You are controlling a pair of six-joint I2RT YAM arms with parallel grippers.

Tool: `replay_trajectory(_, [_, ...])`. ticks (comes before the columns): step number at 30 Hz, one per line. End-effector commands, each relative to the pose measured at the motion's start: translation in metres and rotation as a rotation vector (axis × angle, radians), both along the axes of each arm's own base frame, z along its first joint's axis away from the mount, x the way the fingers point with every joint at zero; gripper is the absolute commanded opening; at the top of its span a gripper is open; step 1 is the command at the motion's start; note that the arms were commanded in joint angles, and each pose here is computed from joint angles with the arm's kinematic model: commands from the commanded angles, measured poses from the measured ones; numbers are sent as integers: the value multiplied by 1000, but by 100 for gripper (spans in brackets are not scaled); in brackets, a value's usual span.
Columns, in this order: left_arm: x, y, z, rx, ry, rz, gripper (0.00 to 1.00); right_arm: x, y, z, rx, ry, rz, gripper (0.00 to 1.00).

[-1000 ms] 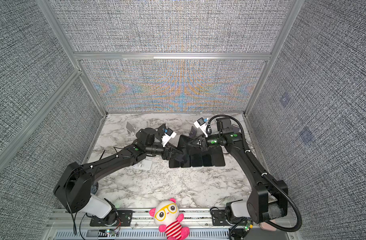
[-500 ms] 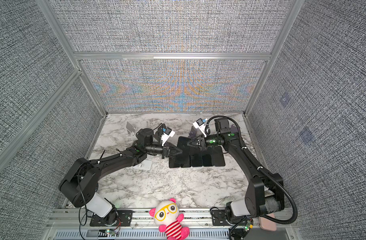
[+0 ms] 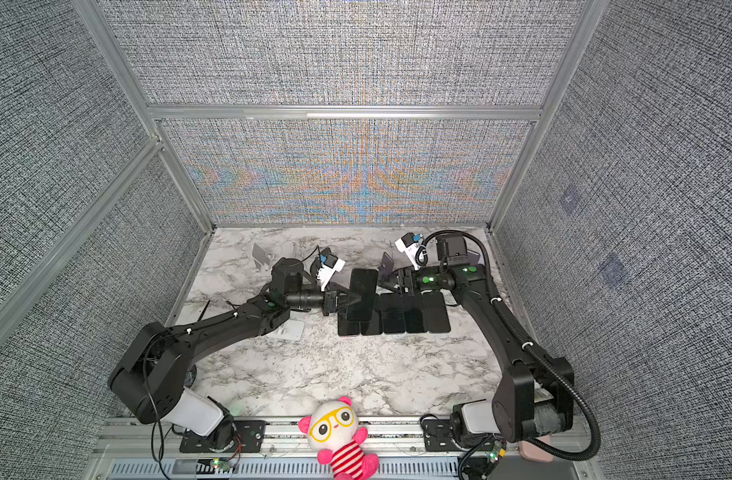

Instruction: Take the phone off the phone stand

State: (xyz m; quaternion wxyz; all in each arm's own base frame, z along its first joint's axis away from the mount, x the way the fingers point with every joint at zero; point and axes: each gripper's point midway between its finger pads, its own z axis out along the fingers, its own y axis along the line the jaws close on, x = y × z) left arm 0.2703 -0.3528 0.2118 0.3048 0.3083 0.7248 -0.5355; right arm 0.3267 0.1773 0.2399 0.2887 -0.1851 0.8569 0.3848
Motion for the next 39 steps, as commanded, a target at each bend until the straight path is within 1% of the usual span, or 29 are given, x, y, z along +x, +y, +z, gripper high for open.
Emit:
replay_trajectory(1, [17, 13, -15, 129, 21, 123, 0, 17, -69, -28, -324, 99, -391, 61])
replay_trajectory(3, [24, 23, -28, 222, 60, 190, 0, 18, -98, -27, -426, 88, -530, 58])
replay_trajectory(4, [25, 28, -33, 253, 80, 215, 0, 17, -109, -27, -455, 72, -584, 55])
replay_trajectory(5, [26, 31, -36, 270, 92, 236, 0, 17, -116, -29, -472, 54, -625, 51])
replay_trajectory(6, [28, 35, -39, 282, 106, 263, 0, 17, -125, -32, -485, 34, -664, 44])
replay_trajectory(8, [30, 44, -45, 313, 136, 321, 0, 16, -137, -41, -498, 20, -709, 12])
replay_trajectory(9, [32, 50, -49, 335, 157, 359, 0, 15, -145, -47, -513, 27, -736, 0])
replay_trajectory(11, [34, 65, -58, 404, 207, 442, 0, 15, -161, -58, -538, 45, -785, 0])
replay_trajectory(13, [34, 80, -68, 484, 225, 493, 0, 17, -174, -72, -550, 73, -840, 0])
replay_trajectory(16, [33, 95, -80, 585, 265, 547, 0, 22, -188, -86, -555, 123, -915, 0])
replay_trajectory(18, [32, 99, -85, 619, 290, 560, 0, 23, -193, -103, -570, 181, -936, 0])
replay_trajectory(21, [33, 101, -93, 639, 314, 571, 0, 21, -202, -126, -620, 270, -966, 0])
replay_trajectory(24, [35, 103, -103, 662, 330, 584, 0, 22, -209, -145, -650, 310, -987, 0])
replay_trajectory(25, [35, 104, -107, 672, 338, 586, 0, 25, -210, -148, -641, 311, -994, 0])
replay_trajectory(27, [36, 105, -113, 684, 346, 593, 0, 19, -210, -163, -631, 334, -994, 0])
replay_trajectory(32, [38, 106, -127, 703, 368, 596, 0, 21, -218, -176, -576, 340, -1027, 0])
replay_trajectory(35, [39, 105, -134, 708, 384, 593, 0, 21, -215, -185, -520, 381, -1001, 0])
replay_trajectory(37, [40, 103, -138, 705, 394, 593, 0, 24, -209, -190, -474, 389, -972, 6])
replay_trajectory(38, [41, 104, -140, 706, 398, 595, 0, 24, -207, -191, -466, 395, -962, 11])
replay_trajectory(39, [41, 103, -141, 706, 401, 594, 0, 24, -207, -192, -464, 403, -959, 17])
